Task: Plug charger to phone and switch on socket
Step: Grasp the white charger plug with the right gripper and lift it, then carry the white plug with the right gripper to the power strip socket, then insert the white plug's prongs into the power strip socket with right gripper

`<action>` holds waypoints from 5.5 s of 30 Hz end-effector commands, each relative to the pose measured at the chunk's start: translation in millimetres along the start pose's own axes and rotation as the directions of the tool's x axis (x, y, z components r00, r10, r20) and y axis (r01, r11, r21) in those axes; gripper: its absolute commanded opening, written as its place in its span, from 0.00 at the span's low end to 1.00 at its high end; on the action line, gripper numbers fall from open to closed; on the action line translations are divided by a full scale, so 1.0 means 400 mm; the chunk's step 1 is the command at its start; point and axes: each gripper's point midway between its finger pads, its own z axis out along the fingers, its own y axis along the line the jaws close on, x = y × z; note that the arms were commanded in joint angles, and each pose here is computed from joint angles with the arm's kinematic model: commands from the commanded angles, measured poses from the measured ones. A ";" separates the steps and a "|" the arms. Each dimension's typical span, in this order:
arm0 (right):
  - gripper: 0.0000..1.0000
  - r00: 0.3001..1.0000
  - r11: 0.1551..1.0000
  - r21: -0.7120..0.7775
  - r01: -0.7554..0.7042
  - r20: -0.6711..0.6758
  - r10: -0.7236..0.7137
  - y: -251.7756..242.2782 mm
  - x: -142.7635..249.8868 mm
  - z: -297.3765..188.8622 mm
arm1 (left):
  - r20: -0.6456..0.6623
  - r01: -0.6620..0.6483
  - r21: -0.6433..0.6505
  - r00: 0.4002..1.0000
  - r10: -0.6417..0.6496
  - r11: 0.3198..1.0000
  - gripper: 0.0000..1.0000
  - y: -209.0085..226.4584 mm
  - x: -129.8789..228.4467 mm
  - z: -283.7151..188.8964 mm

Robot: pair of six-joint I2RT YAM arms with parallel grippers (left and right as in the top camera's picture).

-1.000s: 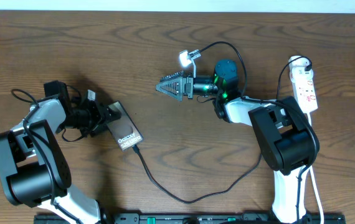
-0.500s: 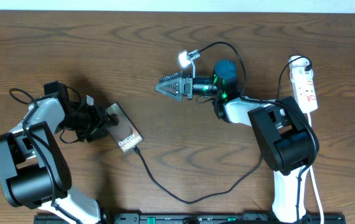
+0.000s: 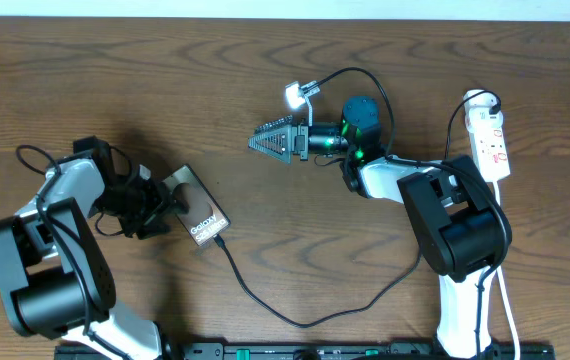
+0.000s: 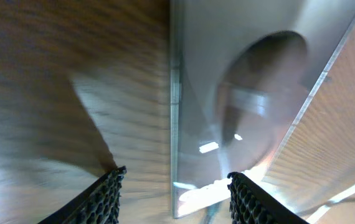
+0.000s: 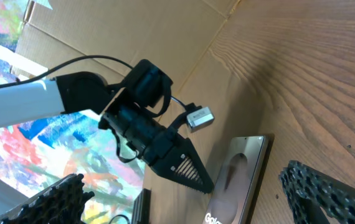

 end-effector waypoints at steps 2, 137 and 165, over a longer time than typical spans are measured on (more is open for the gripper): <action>0.99 0.999 0.999 -0.020 0.037 -0.012 -0.037 0.020 -0.005 0.007 | 0.106 -0.013 -0.129 0.994 0.027 0.992 0.56 0.041 -0.013 -0.051; 0.99 0.901 0.480 0.799 -0.362 0.167 0.400 -0.309 -0.106 -1.180 | 0.556 -0.338 -0.005 0.781 0.283 0.941 0.91 -0.188 -0.021 -0.353; 0.99 0.864 0.393 0.840 -0.374 0.161 0.477 -0.330 -0.089 -1.136 | 0.556 -0.338 -0.005 0.781 0.284 0.941 0.91 -0.188 -0.021 -0.353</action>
